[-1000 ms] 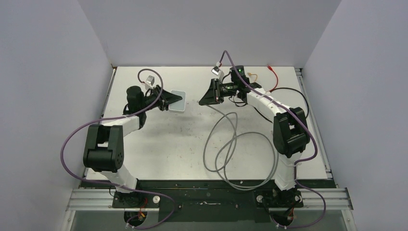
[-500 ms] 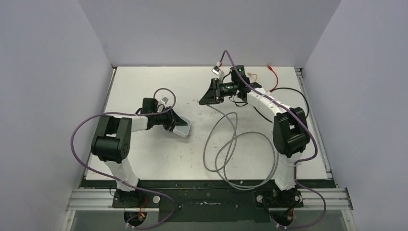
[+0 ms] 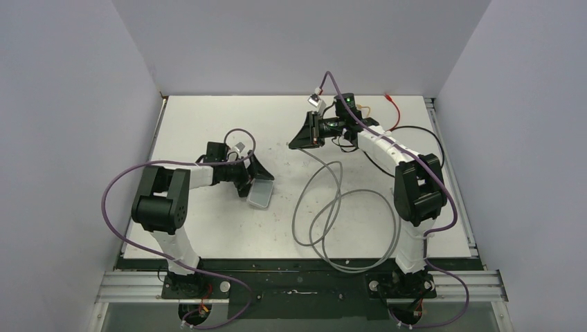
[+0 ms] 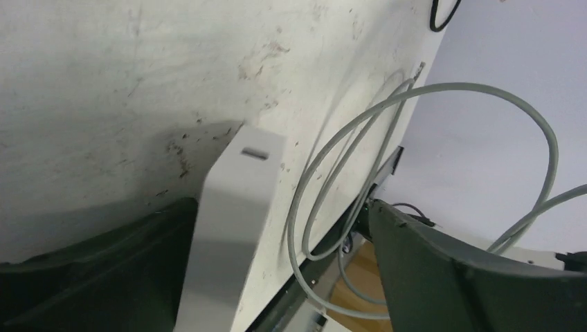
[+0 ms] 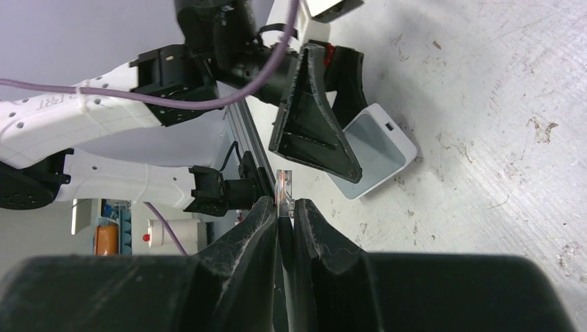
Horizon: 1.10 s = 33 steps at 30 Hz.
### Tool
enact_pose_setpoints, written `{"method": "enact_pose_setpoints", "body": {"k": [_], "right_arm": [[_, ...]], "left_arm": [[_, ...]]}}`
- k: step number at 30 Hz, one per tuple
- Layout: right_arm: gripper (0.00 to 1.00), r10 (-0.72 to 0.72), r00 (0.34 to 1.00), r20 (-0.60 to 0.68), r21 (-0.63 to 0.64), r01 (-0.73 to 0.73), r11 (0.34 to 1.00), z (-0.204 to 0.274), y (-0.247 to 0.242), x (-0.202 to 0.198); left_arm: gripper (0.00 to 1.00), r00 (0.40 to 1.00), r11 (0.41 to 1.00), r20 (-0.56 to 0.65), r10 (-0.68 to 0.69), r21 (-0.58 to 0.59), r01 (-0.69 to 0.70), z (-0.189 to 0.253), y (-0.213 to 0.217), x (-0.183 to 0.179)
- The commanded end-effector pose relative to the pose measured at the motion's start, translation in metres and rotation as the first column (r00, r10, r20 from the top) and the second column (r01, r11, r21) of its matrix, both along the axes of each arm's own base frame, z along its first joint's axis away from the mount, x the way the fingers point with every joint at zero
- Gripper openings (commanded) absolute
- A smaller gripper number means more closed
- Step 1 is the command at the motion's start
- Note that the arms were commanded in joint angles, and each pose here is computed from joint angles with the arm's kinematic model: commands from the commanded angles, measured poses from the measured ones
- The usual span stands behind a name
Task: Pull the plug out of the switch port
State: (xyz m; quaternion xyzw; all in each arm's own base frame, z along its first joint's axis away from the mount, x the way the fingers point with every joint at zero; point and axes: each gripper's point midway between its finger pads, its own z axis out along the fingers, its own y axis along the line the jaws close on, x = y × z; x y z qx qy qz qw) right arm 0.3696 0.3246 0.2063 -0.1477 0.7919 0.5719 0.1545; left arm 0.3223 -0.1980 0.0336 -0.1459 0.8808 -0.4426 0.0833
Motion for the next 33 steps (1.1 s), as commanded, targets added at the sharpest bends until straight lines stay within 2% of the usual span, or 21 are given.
{"method": "enact_pose_setpoints", "body": {"k": [1, 11, 21, 26, 27, 33], "right_arm": [[0.05, -0.015, 0.997, 0.081, 0.028, 0.013, 1.000, 0.029, -0.003, 0.005], [0.05, -0.029, 0.996, 0.083, 0.026, 0.027, 0.999, 0.028, -0.006, 0.008], [0.05, -0.057, 0.992, 0.109, 0.024, 0.055, 0.998, 0.036, -0.009, 0.016], [0.05, -0.077, 0.988, 0.135, 0.024, 0.074, 0.997, 0.044, -0.010, 0.021], [0.05, -0.082, 0.986, 0.147, 0.021, 0.080, 0.997, 0.046, -0.010, 0.022], [0.05, -0.096, 0.980, 0.175, -0.004, 0.099, 0.995, 0.049, -0.011, 0.029]], "left_arm": [[0.96, 1.000, 0.997, 0.014, 0.001, 0.076, -0.002, -0.006, 0.008, 0.001], [0.96, 0.999, 0.988, 0.025, 0.022, 0.154, -0.025, -0.001, 0.020, 0.002], [0.96, 0.994, 0.919, 0.108, 0.015, 0.391, -0.056, 0.024, 0.057, 0.016], [0.96, 0.979, 0.850, 0.203, 0.003, 0.514, -0.110, 0.055, 0.084, 0.031], [0.96, 0.966, 0.822, 0.260, 0.011, 0.547, -0.157, 0.073, 0.096, 0.038], [0.96, 0.902, 0.786, 0.430, 0.044, 0.542, -0.297, 0.130, 0.115, 0.056]]}}
